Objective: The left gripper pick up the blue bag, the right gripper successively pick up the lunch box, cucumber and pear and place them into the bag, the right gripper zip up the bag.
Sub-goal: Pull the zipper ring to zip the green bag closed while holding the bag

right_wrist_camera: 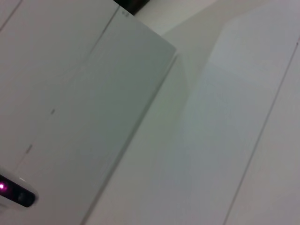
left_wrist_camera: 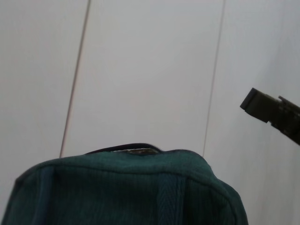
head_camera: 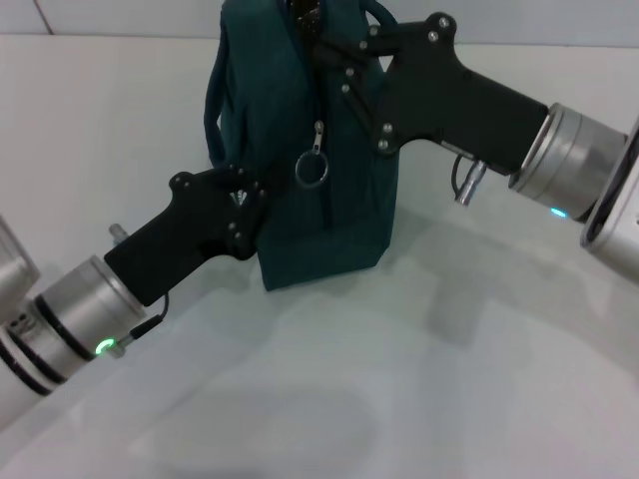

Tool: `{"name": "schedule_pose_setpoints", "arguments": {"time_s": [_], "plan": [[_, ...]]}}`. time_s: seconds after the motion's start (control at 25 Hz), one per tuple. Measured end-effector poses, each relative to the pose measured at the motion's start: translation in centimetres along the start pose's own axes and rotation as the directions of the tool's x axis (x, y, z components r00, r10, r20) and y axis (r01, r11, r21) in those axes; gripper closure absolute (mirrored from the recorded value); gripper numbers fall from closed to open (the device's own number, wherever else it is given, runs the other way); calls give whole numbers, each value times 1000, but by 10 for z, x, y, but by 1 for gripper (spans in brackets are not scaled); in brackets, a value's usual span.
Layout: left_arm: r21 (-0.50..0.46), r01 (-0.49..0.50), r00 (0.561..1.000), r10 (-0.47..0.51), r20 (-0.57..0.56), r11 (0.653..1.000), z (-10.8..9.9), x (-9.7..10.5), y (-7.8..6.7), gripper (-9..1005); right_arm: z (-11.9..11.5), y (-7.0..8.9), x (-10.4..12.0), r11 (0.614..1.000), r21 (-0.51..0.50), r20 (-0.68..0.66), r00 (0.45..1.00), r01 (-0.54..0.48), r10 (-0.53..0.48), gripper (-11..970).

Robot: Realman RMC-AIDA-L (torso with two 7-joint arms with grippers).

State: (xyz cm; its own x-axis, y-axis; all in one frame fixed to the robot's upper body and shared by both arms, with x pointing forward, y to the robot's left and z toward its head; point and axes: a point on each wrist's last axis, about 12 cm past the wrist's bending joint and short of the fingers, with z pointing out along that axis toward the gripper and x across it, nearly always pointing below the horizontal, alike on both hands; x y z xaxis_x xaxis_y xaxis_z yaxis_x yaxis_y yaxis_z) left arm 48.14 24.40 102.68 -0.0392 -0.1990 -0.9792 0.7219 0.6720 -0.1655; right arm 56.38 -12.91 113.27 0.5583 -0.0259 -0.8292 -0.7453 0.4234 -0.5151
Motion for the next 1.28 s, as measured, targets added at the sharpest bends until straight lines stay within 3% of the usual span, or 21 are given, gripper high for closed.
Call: {"name": "schedule_pose_setpoints", "arguments": {"time_s": [0.28, 0.8, 1.0, 1.08, 1.28], "plan": [[11, -154, 988, 154, -2, 988, -24, 2, -5, 935, -3, 9, -4, 999, -31, 37, 999, -18, 19, 928], [48, -257, 966, 254, 56, 965, -38, 0, -17, 939, -6, 20, -9, 997, -75, 87, 995, -31, 38, 928], [42, -258, 965, 256, 58, 965, -39, -1, -16, 940, -6, 14, -5, 998, -28, 54, 997, -51, 52, 928], [41, -259, 965, 256, 59, 965, -38, -1, -16, 940, -10, 4, -4, 991, 27, 53, 990, -131, 129, 928], [51, -264, 963, 261, 59, 963, -35, -2, -16, 941, -19, -13, -4, 967, 41, 48, 967, -253, 251, 928]]}}
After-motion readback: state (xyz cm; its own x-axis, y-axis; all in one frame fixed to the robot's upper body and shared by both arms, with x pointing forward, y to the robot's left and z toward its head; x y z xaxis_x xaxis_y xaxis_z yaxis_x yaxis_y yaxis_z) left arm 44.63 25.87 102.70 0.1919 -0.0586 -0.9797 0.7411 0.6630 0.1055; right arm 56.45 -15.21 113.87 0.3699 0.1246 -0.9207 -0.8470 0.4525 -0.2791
